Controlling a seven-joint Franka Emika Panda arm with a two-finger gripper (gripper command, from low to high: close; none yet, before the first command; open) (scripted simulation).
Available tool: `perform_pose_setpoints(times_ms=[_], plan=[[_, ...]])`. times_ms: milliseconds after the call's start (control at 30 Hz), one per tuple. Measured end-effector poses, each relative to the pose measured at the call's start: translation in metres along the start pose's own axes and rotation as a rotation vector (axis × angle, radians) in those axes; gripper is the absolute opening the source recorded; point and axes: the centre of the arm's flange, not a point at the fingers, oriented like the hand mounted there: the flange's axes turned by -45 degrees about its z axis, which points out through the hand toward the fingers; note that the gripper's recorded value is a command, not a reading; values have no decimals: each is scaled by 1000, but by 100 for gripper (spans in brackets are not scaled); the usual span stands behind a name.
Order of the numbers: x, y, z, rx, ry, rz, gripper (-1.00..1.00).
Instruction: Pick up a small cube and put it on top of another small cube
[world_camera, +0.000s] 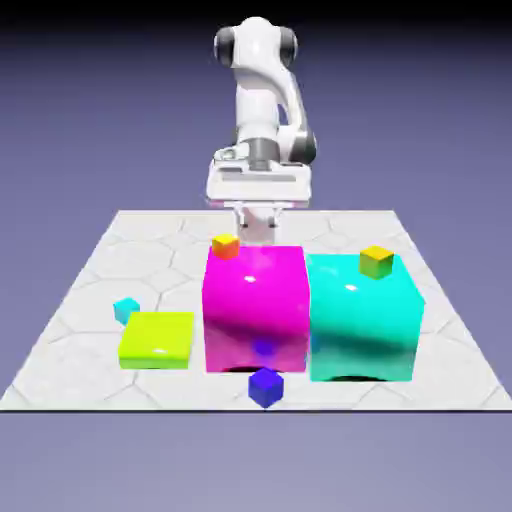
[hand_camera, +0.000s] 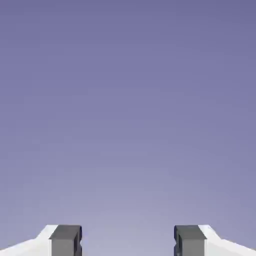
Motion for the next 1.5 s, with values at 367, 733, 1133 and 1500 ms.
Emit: perform_pose_setpoints(times_ms=[367, 733, 1133, 1500], plan=[[47, -44, 105, 17, -442, -285, 0], [52, -84, 214, 2, -869, -534, 0], [16, -110, 320, -50, -1321, -727, 0], [-48, -115, 394, -121, -1744, -795, 0]])
